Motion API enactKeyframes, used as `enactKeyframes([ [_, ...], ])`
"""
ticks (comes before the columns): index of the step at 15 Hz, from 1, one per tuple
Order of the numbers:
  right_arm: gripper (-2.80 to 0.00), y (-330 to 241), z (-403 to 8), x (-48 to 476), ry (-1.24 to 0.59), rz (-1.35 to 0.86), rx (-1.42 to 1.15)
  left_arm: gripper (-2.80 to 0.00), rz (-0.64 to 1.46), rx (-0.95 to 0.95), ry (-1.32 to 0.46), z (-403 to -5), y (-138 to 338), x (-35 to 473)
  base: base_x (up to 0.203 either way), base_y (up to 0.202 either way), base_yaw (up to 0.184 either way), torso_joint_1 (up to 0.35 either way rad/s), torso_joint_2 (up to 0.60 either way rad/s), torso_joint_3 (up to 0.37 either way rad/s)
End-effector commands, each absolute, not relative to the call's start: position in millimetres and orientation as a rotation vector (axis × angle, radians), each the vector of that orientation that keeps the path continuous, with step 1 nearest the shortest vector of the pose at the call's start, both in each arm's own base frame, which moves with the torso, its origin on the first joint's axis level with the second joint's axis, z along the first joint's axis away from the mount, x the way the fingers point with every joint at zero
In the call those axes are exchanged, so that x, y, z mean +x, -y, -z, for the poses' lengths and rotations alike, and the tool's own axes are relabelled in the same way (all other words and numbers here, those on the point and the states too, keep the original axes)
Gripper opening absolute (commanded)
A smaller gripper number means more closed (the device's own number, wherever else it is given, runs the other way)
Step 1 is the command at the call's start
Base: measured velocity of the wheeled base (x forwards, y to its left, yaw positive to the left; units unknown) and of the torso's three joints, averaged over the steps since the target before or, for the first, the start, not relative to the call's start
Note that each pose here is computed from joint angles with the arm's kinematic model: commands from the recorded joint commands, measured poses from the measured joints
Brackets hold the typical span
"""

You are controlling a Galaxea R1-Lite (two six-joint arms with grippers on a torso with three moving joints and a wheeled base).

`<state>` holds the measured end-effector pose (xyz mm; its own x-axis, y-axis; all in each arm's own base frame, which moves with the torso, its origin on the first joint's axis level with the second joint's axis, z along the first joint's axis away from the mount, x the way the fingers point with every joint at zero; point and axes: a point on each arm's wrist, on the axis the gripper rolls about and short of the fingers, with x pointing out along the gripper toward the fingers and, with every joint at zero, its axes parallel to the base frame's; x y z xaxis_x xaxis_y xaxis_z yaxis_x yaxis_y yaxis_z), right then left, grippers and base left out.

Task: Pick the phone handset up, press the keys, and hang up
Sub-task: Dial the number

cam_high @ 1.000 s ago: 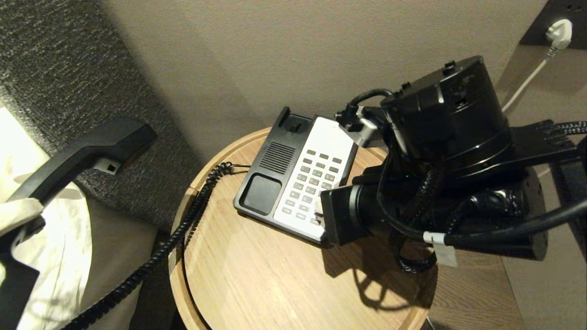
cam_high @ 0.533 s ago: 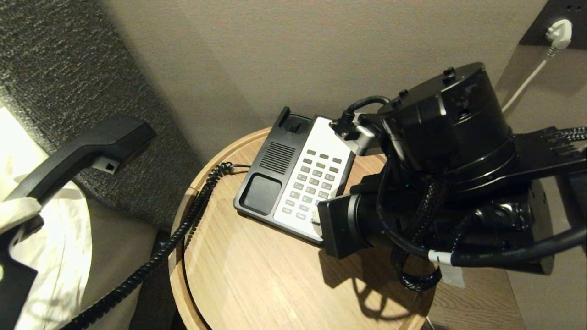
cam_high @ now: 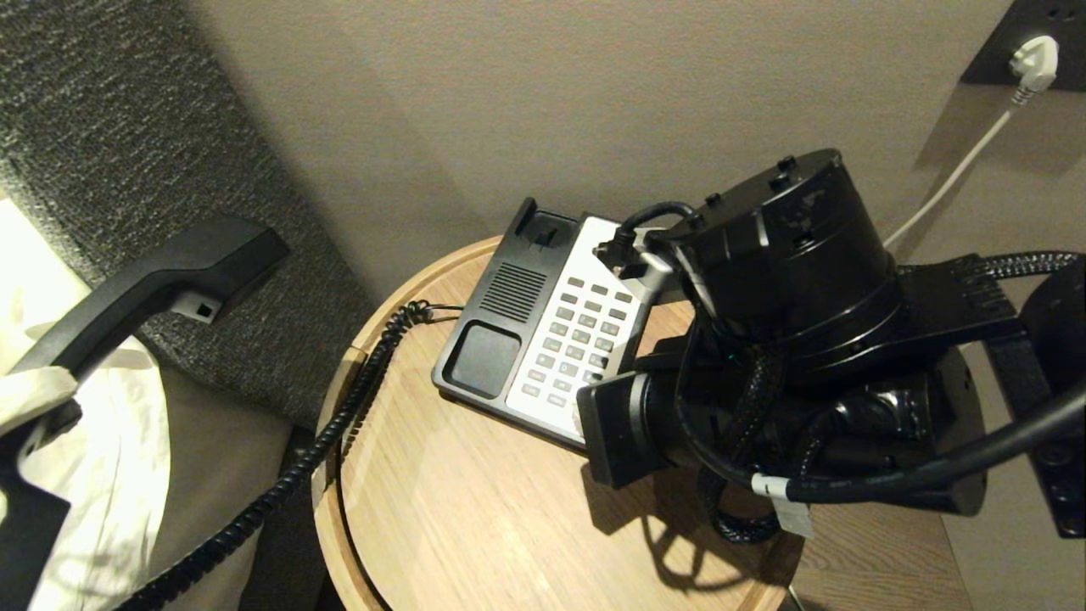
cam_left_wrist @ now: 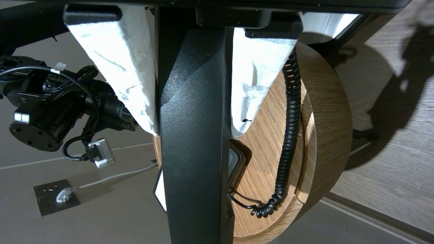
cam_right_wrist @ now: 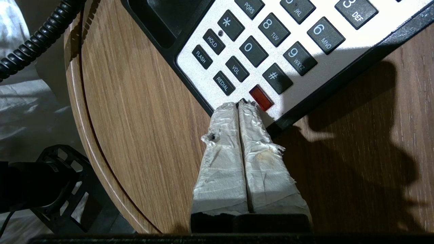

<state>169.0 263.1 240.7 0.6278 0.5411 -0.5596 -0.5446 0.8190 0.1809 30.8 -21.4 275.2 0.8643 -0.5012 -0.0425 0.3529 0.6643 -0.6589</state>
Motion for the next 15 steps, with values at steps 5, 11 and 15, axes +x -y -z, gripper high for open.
enactKeyframes([
  [5,-2.80,-265,-237,171,-0.643,-0.615,-0.013,-2.80,0.485,-0.696,-0.230,-275,21,31,0.000,0.000,0.000,0.000,0.00,0.000],
  [11,-2.80,-265,-235,175,-0.643,-0.602,-0.014,-2.80,0.486,-0.696,-0.229,-275,21,30,0.000,0.000,0.000,0.000,0.00,0.000],
  [15,-2.80,-263,-232,181,-0.648,-0.581,-0.015,-2.80,0.486,-0.696,-0.229,-275,21,30,0.000,0.000,0.000,0.000,0.00,0.000],
])
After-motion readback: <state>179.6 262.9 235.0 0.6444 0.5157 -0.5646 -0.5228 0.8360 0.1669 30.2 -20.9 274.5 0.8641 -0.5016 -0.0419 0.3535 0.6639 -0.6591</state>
